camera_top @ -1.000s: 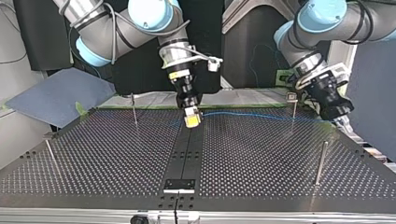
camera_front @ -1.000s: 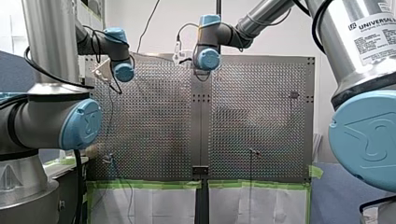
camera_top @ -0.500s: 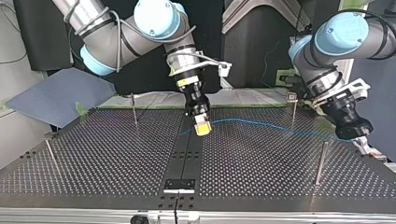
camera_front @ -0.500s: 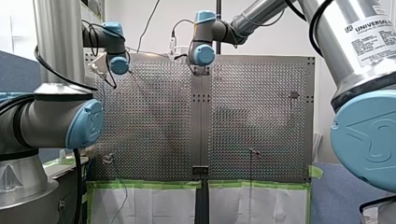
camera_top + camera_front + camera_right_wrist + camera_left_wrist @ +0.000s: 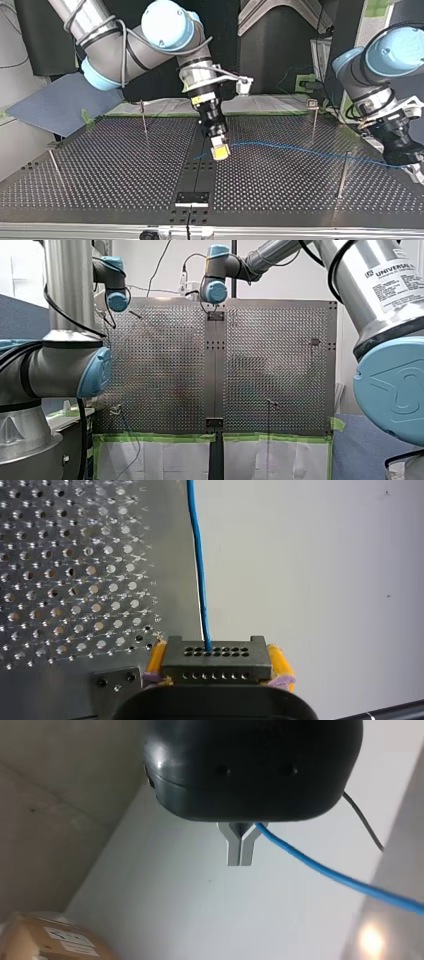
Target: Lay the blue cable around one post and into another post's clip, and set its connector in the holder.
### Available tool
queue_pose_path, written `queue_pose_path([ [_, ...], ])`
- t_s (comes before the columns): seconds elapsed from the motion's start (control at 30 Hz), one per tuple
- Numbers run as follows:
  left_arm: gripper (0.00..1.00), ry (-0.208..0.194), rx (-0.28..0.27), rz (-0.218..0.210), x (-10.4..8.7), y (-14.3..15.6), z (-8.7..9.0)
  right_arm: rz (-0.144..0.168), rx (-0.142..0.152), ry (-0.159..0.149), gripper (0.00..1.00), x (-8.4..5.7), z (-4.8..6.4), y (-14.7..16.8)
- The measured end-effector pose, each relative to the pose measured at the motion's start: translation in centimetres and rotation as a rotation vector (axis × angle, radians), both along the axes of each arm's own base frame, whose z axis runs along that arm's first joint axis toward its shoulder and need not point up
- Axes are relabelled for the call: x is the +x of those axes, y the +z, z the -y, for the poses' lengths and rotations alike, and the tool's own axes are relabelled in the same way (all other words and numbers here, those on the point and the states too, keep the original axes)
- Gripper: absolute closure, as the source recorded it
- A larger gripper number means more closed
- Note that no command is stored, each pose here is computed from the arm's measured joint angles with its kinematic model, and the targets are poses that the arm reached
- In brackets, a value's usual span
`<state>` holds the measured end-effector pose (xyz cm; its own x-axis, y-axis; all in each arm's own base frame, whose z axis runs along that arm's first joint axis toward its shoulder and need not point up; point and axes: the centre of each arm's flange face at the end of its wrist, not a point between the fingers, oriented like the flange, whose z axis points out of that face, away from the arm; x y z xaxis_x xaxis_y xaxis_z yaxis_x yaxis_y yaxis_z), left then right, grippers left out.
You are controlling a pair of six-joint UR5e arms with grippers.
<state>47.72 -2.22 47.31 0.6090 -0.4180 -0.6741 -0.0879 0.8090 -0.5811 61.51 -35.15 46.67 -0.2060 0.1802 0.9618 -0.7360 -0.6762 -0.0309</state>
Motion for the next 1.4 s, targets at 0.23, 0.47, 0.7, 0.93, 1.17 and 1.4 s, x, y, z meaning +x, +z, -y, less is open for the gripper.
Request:
queue_pose_path([
  [0.23, 1.00, 0.011, 0.015, -0.107, 1.6, -2.5, -2.6, -0.018, 0.000, 0.000, 1.00, 1.1, 0.6, 0.1],
  [0.47, 1.00, 0.003, 0.024, -0.176, 3.6, -3.5, -4.6, -0.024, 0.000, -0.005, 1.00, 1.7, 1.6, -0.3],
  [0.7, 1.00, -0.048, 0.031, -0.249, 5.4, -4.7, -4.9, -0.036, 0.005, -0.005, 1.00, 3.1, 2.6, -1.4],
  [0.93, 1.00, -0.060, 0.017, -0.317, 5.8, -6.2, -5.7, -0.046, 0.010, -0.015, 1.00, 3.4, 3.4, -2.5],
  [1.17, 1.00, -0.065, 0.005, -0.393, 6.5, -7.6, -6.7, -0.041, 0.006, -0.034, 1.00, 2.8, 4.8, -2.7],
  [1.4, 1.00, -0.094, 0.030, -0.464, 6.5, -8.2, -6.5, -0.028, -0.005, -0.051, 1.00, 2.4, 6.2, -2.7],
])
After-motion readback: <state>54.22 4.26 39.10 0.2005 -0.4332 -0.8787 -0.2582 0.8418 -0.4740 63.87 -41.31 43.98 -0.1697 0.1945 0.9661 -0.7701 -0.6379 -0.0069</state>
